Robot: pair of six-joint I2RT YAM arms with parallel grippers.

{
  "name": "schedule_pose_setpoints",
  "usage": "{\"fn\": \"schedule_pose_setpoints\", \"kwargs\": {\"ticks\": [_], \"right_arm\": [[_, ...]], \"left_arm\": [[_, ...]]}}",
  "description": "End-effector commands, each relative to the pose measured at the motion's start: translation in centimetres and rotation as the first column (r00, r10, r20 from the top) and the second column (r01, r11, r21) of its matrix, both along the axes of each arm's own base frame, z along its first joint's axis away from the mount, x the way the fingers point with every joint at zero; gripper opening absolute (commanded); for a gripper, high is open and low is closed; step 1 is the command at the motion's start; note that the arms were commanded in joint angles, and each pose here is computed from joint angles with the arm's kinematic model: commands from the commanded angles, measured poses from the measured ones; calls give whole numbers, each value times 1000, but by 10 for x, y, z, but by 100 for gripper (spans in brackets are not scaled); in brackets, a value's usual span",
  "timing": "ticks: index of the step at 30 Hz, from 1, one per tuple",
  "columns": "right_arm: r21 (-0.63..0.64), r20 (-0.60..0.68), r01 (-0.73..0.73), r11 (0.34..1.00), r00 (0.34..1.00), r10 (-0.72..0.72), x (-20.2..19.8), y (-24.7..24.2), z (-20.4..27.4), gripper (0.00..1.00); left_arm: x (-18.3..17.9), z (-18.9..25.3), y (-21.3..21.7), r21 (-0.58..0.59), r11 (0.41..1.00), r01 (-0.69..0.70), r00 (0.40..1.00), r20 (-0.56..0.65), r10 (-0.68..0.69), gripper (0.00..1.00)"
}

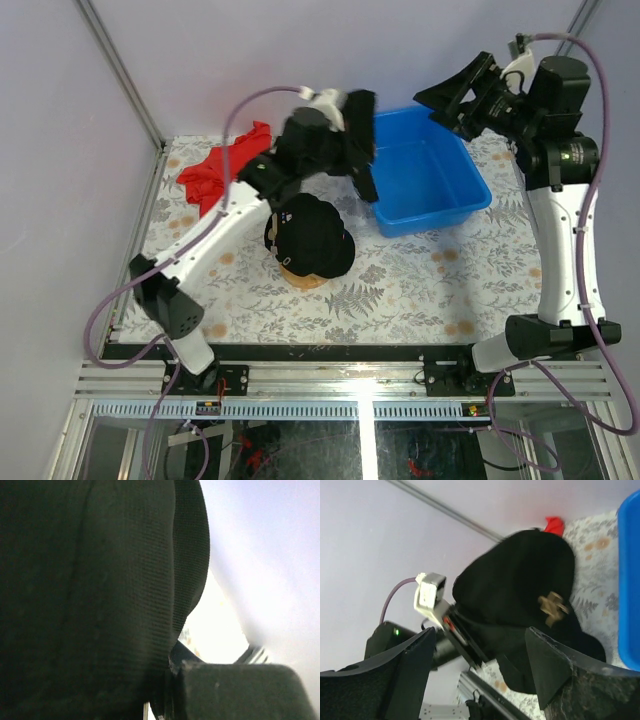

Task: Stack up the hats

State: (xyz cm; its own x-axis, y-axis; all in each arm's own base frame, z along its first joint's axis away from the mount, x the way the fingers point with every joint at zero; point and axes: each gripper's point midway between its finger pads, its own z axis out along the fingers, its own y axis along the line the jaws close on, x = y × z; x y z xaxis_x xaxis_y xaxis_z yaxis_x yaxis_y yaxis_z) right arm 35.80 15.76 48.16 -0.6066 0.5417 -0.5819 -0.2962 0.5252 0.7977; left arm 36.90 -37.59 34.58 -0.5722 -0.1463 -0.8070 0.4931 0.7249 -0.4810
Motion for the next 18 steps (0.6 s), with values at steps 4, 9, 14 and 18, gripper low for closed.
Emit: {"fn": "schedule_pose_setpoints", "kwargs": {"ticks": [4,9,14,18], "right_arm": [[82,122,41,996,991,-51,-16,-9,51,79],[347,-98,-106,932,984,148,-23,20,21,76],[498,-235,-135,856,930,283,-38,36,0,77],[563,-261,-133,816,908,328,-37,39,-7,78]], "left_arm": [[13,133,64,-503,864,-8,980,167,106,0],[6,184,82,-622,781,54,949,277,154,0],[-1,212,86,-692,712,122,925,339,171,0],[-4,219,89,-708,693,134,918,352,182,0]]}}
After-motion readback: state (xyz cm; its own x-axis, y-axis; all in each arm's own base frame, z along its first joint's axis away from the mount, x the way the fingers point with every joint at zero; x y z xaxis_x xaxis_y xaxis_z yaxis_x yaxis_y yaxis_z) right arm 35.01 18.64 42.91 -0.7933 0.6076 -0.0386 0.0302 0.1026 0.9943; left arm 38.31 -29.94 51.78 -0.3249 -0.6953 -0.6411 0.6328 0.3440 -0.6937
